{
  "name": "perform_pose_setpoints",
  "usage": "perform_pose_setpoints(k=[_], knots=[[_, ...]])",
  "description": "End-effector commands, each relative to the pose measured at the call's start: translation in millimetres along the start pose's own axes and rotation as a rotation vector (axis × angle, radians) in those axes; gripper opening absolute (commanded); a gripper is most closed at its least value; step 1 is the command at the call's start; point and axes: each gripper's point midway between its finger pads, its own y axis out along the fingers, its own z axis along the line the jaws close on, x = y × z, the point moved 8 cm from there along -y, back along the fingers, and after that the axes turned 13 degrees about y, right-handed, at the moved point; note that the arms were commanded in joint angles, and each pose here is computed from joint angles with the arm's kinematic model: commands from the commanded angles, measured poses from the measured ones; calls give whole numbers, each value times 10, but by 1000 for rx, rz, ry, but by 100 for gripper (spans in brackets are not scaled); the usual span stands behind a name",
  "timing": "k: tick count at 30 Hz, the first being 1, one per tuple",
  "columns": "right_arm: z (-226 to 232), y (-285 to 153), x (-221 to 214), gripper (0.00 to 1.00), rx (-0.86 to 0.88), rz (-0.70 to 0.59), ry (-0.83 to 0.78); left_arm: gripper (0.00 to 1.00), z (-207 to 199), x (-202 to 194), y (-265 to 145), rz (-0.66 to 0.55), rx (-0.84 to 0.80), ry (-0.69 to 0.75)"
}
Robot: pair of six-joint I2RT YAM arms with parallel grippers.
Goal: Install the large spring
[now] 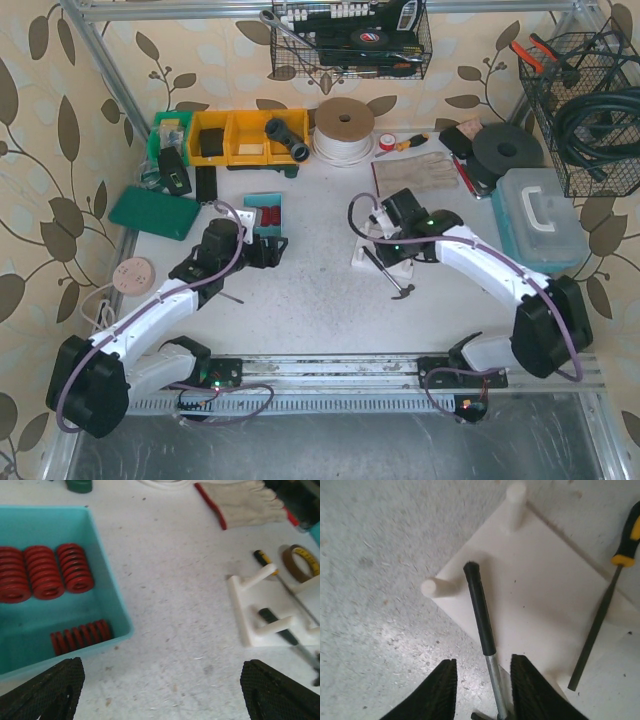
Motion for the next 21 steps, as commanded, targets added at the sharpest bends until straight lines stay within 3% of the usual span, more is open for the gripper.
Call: perform_pose_setpoints(k=[1, 11, 21], knots=[[-53, 259, -154, 31, -85, 91, -15, 88, 63, 82, -22, -110, 87, 85], [-73, 581, -310, 28, -104, 192, -4, 88, 131, 63, -184, -156, 183, 98], [-38, 714, -250, 29, -96, 185, -15, 88, 142, 46, -255, -185, 203, 93]])
